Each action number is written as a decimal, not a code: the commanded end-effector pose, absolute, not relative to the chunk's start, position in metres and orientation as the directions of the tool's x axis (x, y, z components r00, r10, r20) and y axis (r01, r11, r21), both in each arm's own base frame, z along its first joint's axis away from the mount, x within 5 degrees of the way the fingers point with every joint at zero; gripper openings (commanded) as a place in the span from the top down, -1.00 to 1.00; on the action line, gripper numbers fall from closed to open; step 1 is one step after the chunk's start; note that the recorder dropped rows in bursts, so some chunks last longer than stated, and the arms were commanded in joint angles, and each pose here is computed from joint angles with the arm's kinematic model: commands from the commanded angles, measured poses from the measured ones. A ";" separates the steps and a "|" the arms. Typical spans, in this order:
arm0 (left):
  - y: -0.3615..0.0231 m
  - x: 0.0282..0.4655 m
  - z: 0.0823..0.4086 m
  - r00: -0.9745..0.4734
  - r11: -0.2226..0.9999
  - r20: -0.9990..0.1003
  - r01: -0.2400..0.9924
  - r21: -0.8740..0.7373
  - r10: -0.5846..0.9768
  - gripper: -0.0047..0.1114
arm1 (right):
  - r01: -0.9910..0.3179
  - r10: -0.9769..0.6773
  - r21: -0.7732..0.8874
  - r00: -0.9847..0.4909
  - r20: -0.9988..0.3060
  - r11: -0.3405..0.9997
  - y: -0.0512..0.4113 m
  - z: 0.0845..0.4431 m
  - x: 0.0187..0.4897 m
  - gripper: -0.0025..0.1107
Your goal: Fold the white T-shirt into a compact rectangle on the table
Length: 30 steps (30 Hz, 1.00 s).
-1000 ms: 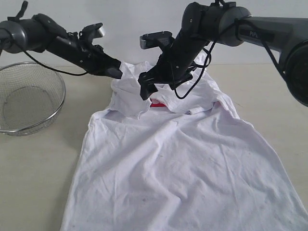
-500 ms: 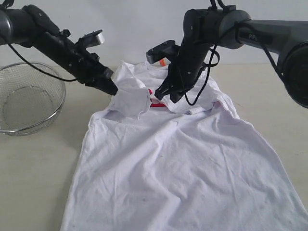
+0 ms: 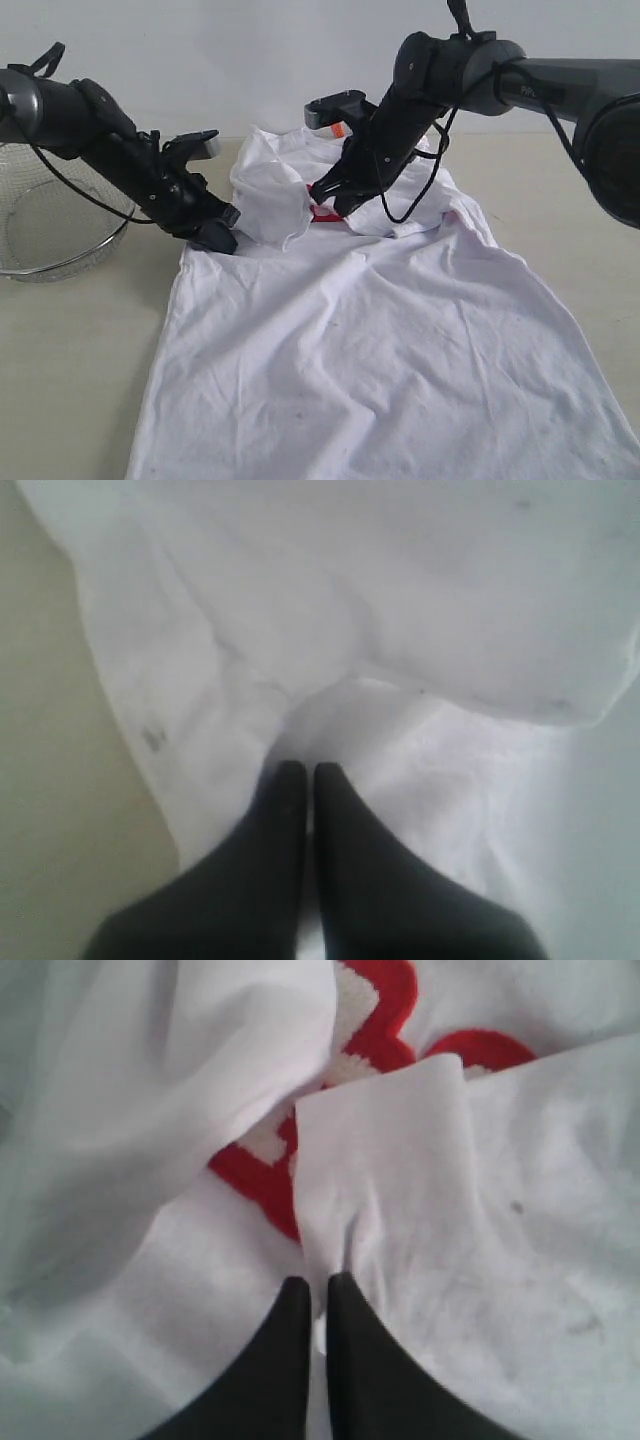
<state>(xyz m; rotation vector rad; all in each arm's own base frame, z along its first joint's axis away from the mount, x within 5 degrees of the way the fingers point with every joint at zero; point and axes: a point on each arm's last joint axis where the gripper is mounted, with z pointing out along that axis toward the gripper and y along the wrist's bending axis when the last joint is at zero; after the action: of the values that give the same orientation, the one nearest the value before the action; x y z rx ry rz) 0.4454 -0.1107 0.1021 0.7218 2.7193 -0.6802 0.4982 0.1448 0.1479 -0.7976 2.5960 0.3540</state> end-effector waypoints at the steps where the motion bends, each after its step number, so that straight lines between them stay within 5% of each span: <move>1: -0.099 0.446 0.100 -0.869 0.815 -0.311 0.478 -0.328 0.385 0.84 | -0.579 -0.474 0.131 -0.760 -0.445 0.805 0.144 0.136 0.501 0.96; 24: -0.086 0.447 0.112 -0.877 0.850 -0.295 0.457 -0.263 0.380 0.84 | -0.611 -0.317 0.258 -0.671 -0.670 0.749 0.166 0.117 0.518 0.96; 30: -0.086 0.448 0.112 -0.878 0.851 -0.296 0.454 -0.263 0.377 0.84 | -0.528 -0.187 0.245 -0.636 -0.749 0.813 0.163 0.124 0.531 0.96</move>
<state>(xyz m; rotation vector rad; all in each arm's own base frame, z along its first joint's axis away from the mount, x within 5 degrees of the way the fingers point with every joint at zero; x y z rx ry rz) 0.4471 -0.0908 0.1092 0.6437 2.7969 -0.5145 0.5231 0.1664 0.1165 -0.6114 2.2994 0.6158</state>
